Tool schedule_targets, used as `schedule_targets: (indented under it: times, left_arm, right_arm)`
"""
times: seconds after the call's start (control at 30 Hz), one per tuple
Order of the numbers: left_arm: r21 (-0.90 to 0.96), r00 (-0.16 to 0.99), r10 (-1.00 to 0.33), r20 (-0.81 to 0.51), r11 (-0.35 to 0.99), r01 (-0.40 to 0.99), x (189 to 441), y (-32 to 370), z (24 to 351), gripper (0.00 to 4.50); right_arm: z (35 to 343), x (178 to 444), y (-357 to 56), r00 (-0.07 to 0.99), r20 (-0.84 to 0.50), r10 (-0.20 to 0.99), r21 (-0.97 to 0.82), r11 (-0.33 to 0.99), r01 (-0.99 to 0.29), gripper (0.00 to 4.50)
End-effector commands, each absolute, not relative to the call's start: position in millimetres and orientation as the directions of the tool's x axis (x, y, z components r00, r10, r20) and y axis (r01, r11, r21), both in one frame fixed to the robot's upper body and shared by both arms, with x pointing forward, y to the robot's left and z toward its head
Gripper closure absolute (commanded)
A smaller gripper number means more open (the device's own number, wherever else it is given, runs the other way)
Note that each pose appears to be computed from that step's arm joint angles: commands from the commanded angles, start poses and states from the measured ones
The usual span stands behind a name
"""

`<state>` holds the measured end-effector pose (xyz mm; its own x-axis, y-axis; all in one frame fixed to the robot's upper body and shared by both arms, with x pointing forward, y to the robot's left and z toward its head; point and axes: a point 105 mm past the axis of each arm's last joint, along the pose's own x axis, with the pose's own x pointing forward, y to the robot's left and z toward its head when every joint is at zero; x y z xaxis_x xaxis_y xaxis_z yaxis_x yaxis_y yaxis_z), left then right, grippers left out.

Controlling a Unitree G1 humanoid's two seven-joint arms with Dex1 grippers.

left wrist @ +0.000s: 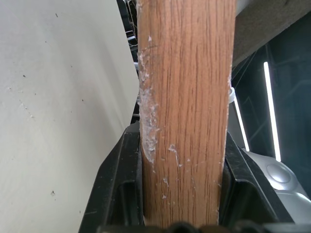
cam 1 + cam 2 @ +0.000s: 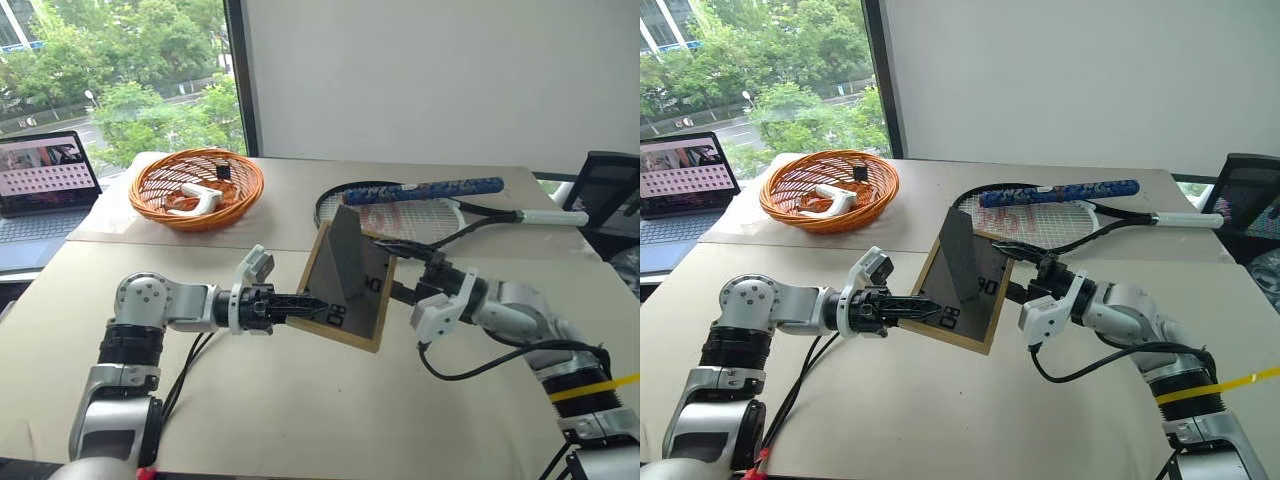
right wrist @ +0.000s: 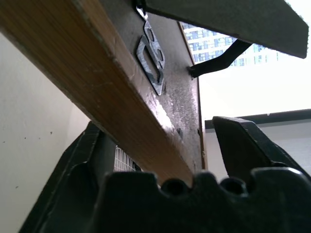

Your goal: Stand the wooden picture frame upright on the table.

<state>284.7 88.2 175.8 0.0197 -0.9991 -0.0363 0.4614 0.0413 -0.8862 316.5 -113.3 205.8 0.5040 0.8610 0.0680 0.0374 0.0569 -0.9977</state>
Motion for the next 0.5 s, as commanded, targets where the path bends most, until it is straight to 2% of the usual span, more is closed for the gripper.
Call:
schedule_targets:
  times: [0.03,0.1,0.13,0.2,0.27,0.33,0.4,0.43,0.5]
  left_arm:
    - [-0.860,0.011,-0.998,-0.061,0.058,0.507,279,91,176,3.29]
    - [-0.848,0.013,-0.998,-0.064,0.061,0.526,277,93,177,2.32]
    - [-0.841,0.024,-0.998,-0.063,0.066,0.537,278,95,178,2.11]
    - [-0.822,0.039,-0.998,-0.045,0.059,0.567,277,101,183,1.29]
    - [-0.783,0.071,-0.997,-0.012,0.054,0.620,276,112,193,0.72]
    - [-0.709,0.158,-0.987,0.006,0.107,0.697,281,125,203,0.03]
    - [-0.584,0.261,-0.965,0.013,0.204,0.786,285,143,214,0.00]
    - [-0.522,0.325,-0.945,0.041,0.257,0.813,288,155,222,0.00]
    - [-0.424,0.374,-0.921,0.107,0.298,0.855,285,172,236,0.00]
  right_arm:
    - [226,313,-113,0.476,0.157,0.865,-0.987,0.119,0.109,2.44]
    - [225,314,-114,0.480,0.160,0.863,-0.987,0.122,0.109,2.61]
    - [225,315,-115,0.483,0.161,0.861,-0.986,0.123,0.109,2.70]
    - [226,316,-117,0.488,0.165,0.857,-0.986,0.129,0.106,3.17]
    - [227,318,-119,0.495,0.169,0.852,-0.985,0.136,0.103,3.22]
    - [229,321,-123,0.506,0.177,0.844,-0.984,0.152,0.092,3.23]
    - [231,326,-125,0.516,0.186,0.836,-0.982,0.179,0.063,3.23]
    - [232,329,-126,0.525,0.188,0.830,-0.978,0.208,0.020,3.23]
    - [228,337,-126,0.543,0.171,0.822,-0.955,0.275,-0.115,3.23]
